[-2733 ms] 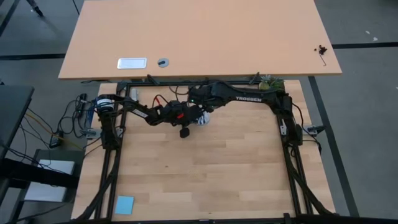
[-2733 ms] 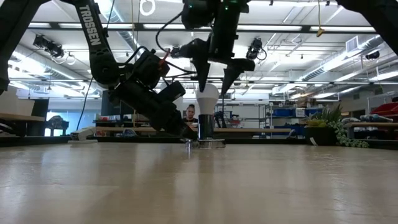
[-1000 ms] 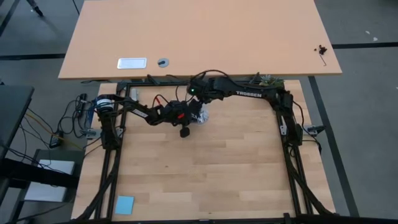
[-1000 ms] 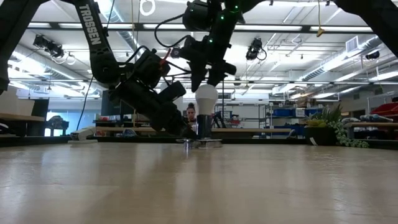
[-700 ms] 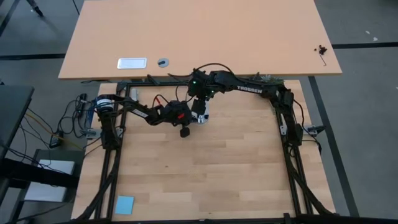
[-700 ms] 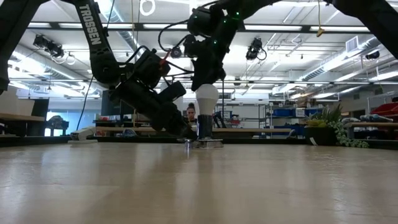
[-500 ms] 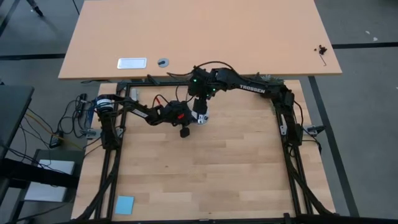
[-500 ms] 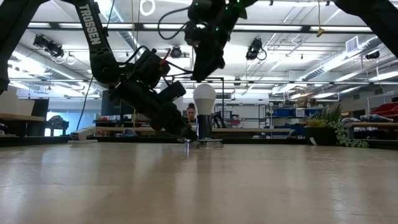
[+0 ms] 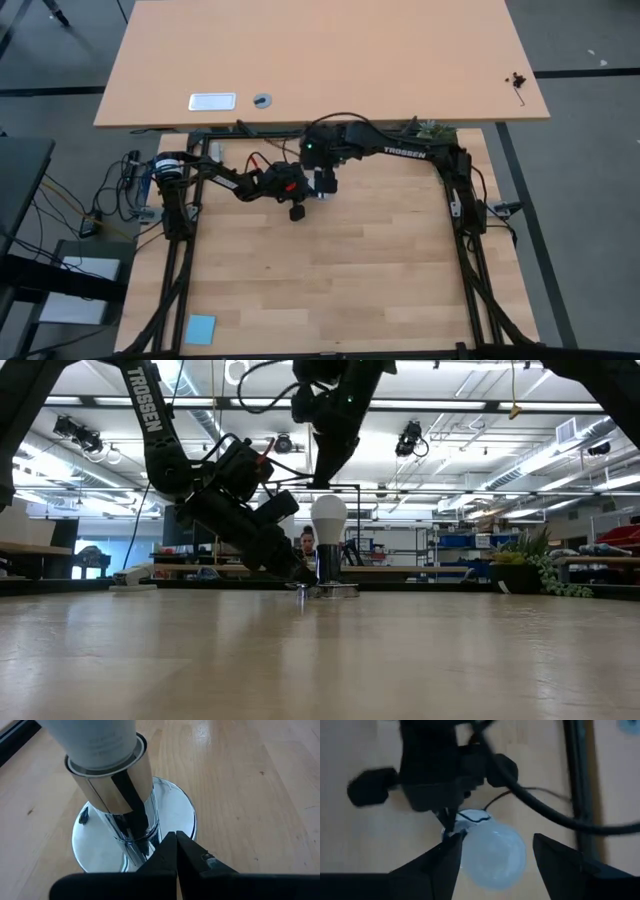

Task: Screw lightbulb
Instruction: Remove the lightbulb from the lamp

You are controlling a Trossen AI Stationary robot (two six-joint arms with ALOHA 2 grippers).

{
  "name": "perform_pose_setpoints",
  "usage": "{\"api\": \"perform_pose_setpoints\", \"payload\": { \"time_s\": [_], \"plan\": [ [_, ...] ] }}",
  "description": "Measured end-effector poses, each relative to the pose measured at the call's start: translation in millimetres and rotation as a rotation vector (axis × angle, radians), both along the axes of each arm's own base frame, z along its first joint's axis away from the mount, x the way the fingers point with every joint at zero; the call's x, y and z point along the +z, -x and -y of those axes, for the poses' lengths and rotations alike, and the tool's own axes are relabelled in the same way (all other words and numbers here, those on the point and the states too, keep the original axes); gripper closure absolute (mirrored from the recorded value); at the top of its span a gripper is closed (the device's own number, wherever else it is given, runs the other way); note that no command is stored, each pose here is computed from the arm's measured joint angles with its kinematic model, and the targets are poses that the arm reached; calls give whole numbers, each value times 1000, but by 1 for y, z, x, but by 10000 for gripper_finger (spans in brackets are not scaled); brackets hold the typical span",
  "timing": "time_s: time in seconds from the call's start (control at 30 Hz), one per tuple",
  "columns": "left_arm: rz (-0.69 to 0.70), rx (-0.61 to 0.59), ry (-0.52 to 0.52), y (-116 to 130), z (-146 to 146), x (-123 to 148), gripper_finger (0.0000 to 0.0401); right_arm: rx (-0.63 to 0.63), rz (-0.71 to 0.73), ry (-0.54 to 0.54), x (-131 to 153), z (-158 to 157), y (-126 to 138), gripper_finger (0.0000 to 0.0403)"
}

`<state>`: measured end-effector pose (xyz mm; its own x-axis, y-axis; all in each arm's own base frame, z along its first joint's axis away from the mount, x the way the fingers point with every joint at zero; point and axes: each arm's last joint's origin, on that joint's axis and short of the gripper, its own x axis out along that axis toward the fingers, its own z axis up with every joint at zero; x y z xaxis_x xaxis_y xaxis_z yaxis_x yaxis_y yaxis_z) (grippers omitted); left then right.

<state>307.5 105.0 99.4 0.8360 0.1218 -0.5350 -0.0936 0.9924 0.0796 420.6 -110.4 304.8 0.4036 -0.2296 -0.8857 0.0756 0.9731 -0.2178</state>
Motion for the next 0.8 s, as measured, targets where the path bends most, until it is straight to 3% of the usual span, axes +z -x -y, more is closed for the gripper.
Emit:
{"api": "perform_pose_setpoints", "payload": {
  "time_s": [0.23, 0.47, 0.67, 0.8],
  "plan": [
    [0, 4, 2, 0, 0, 0, 400, -271, 54, -171, -10, 22, 3, 116],
    [0, 4, 2, 0, 0, 0, 400, -342, 63, -256, -11, 26, 6, 117],
    [1, 5, 3, 0, 0, 0, 400, -522, 86, -337, -12, 25, 7, 127],
    [1, 6, 5, 0, 0, 0, 400, -555, 97, -349, -12, 26, 7, 127]
  ]
}}
